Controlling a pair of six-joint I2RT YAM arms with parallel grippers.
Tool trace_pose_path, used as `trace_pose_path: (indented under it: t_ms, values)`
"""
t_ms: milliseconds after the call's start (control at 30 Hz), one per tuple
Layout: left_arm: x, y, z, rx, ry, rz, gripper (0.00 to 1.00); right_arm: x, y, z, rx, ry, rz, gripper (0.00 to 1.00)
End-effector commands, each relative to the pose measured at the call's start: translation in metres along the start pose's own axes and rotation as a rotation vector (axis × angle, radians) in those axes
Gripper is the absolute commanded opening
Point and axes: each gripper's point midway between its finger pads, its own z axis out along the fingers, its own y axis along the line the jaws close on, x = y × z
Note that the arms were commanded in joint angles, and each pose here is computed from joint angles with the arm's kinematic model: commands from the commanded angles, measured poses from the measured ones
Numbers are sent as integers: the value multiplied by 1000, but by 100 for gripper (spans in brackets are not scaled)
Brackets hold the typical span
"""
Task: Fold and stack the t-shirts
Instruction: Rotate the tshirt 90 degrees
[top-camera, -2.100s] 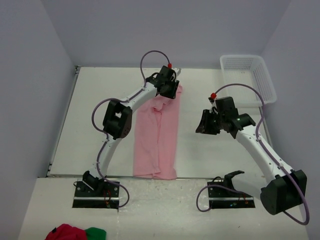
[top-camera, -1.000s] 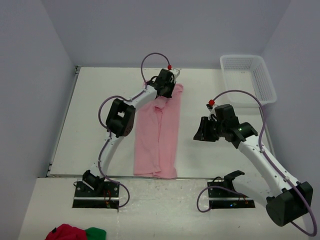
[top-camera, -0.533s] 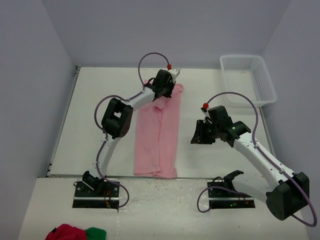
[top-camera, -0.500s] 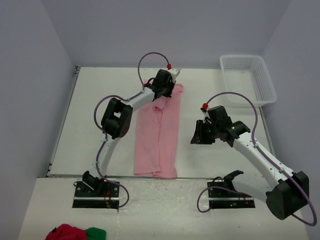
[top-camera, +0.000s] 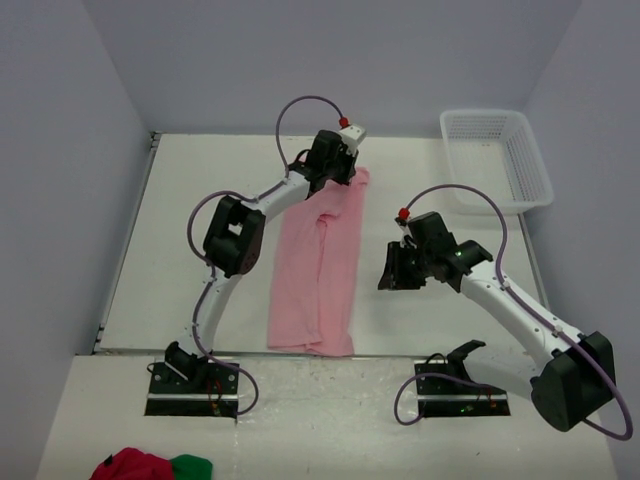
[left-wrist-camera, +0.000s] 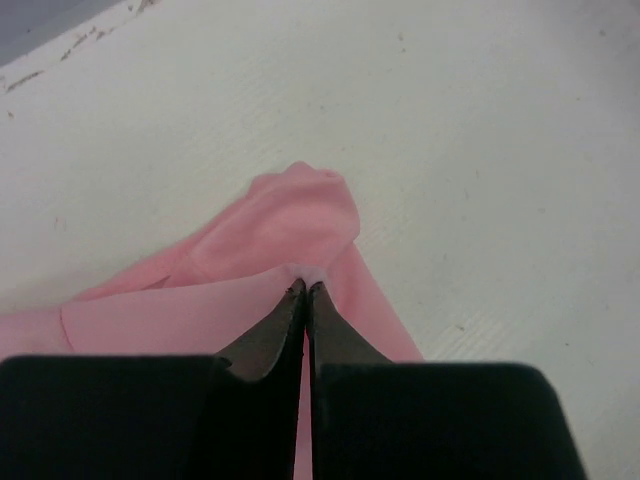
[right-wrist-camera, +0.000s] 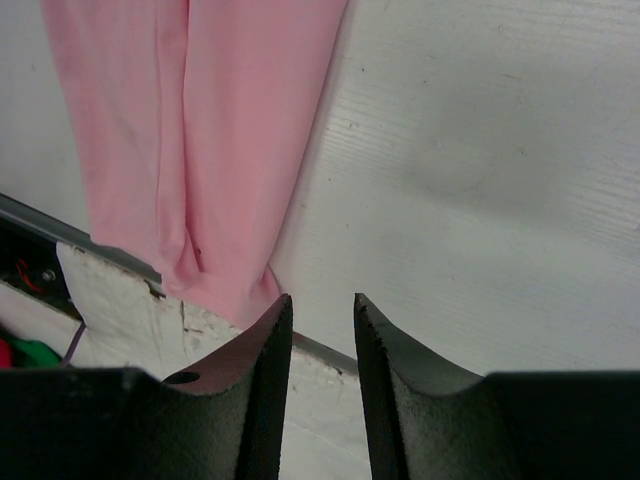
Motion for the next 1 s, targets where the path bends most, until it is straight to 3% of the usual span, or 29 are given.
trace_pose_path:
  t_ms: [0,133,167,233,400,600,667,700,767,967]
  values:
    - [-39,-7,7,59,-117,57,4,-4,-1,2,13,-22,3,33]
    - [-32,-2,18,65,-100,66,18,-3,0,2,12,-20,2,33]
    - [-27,2,20,64,-95,57,38,-2,0,3,12,-18,1,32]
    - [-26,4,22,62,-100,56,57,-1,0,5,12,-13,-2,33]
    - [-33,3,14,50,-141,58,66,4,3,11,17,3,-1,32]
    - [-92,-5,-39,24,-238,83,73,-1,3,9,35,-51,38,31]
    - [-123,-2,-69,-26,-281,74,82,0,4,9,25,-68,50,31]
    - [-116,8,-77,-83,-225,58,83,1,5,10,15,-66,50,31]
    - [-143,16,-108,-148,-234,32,84,8,5,18,4,-40,61,31]
    - [-112,54,-198,-419,-25,-137,83,29,14,45,-13,26,67,30]
